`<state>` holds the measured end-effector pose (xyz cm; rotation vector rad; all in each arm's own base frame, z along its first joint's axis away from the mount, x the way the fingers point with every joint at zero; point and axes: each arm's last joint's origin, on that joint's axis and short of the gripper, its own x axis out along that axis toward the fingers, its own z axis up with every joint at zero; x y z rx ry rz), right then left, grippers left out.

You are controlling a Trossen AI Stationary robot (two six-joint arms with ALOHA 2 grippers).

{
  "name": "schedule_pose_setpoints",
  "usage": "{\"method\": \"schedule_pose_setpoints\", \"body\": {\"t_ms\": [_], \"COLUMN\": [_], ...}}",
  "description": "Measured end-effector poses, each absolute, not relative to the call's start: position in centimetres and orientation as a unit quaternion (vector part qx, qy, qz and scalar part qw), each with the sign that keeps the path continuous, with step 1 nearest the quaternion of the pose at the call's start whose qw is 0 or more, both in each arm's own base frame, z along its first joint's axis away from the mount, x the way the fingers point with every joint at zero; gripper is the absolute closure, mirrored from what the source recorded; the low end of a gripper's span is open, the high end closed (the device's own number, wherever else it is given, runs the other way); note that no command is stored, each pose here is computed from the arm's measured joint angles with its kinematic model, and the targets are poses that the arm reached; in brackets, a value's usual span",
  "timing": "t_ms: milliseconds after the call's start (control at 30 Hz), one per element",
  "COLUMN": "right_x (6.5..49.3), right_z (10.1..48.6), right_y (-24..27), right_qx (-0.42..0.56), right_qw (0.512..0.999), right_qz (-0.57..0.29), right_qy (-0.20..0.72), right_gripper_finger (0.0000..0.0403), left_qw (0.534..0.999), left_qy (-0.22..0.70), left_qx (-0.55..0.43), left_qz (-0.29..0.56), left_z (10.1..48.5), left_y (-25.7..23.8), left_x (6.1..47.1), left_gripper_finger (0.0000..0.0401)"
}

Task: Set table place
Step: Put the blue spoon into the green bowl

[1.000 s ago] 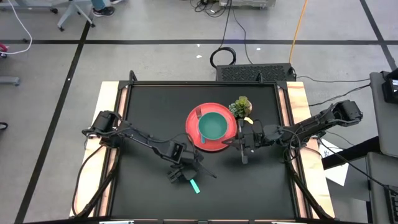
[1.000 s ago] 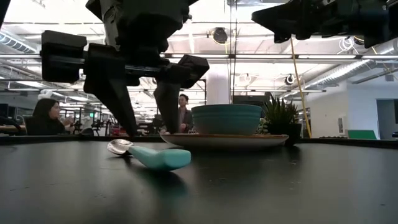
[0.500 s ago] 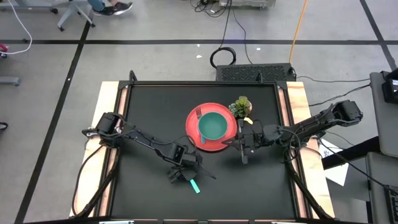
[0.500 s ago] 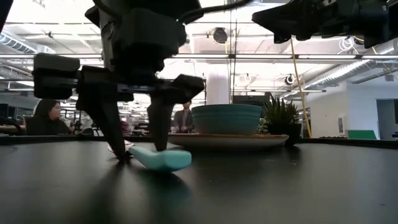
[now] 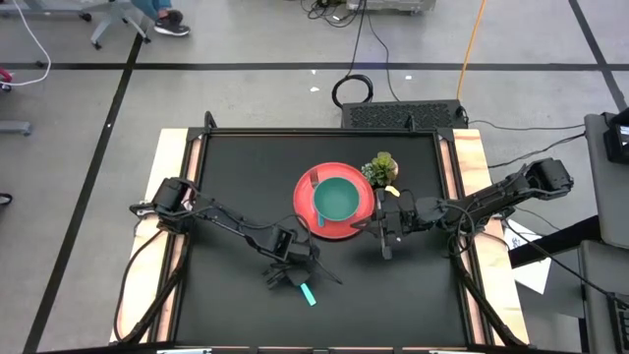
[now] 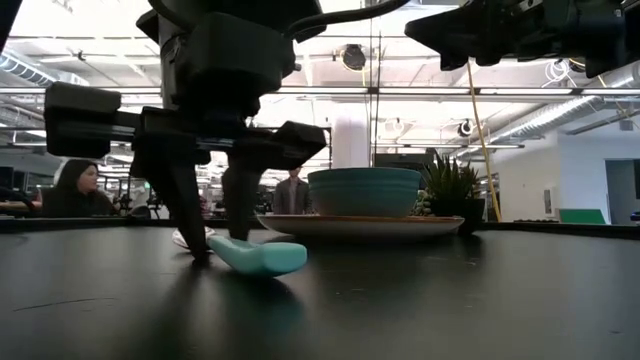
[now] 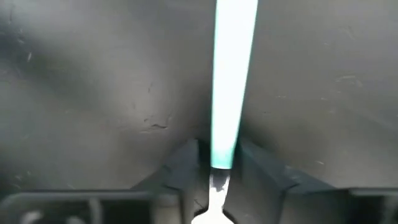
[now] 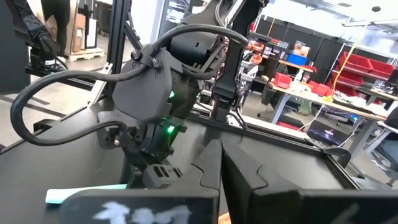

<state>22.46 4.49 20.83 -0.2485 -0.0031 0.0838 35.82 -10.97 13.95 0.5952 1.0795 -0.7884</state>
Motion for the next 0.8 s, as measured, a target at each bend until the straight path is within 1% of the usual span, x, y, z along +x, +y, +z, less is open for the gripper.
{"method": "schedule_pose_setpoints", "body": {"t_ms": [133,200,333,433,500,600,800], "right_x": [22.5,22.5,22.5,22.5,22.5,22.4,22.2], "right_z": [20.8,20.8,20.8,20.8,20.8,20.9,21.2], "right_y": [4.5,4.5,4.5,4.5,4.5,4.6,4.6], "right_qx": [-0.124,-0.124,-0.124,-0.124,-0.124,-0.124,-0.123], "right_qw": [0.991,0.991,0.991,0.991,0.991,0.991,0.991], "right_qz": [0.042,0.042,0.042,0.042,0.042,0.043,0.044], "right_qy": [-0.001,-0.001,-0.001,-0.001,-0.002,-0.004,-0.008], "right_gripper_finger": [0.0403,0.0403,0.0403,0.0403,0.0403,0.0403,0.0403], "left_qw": [0.743,0.743,0.744,0.744,0.747,0.765,0.798], "left_qy": [0.492,0.492,0.49,0.483,0.476,0.454,0.416], "left_qx": [0.271,0.271,0.27,0.278,0.287,0.293,0.289], "left_qz": [-0.364,-0.364,-0.366,-0.369,-0.364,-0.35,-0.326], "left_z": [13.9,13.9,14.0,14.2,14.9,16.3,19.4], "left_y": [-11.0,-11.0,-11.0,-10.9,-10.7,-10.0,-8.3], "left_x": [35.8,35.8,35.8,35.8,35.7,35.9,35.9], "left_gripper_finger": [0.0353,0.0372,0.0372,0.036,0.0359,0.0371,0.0371]}}
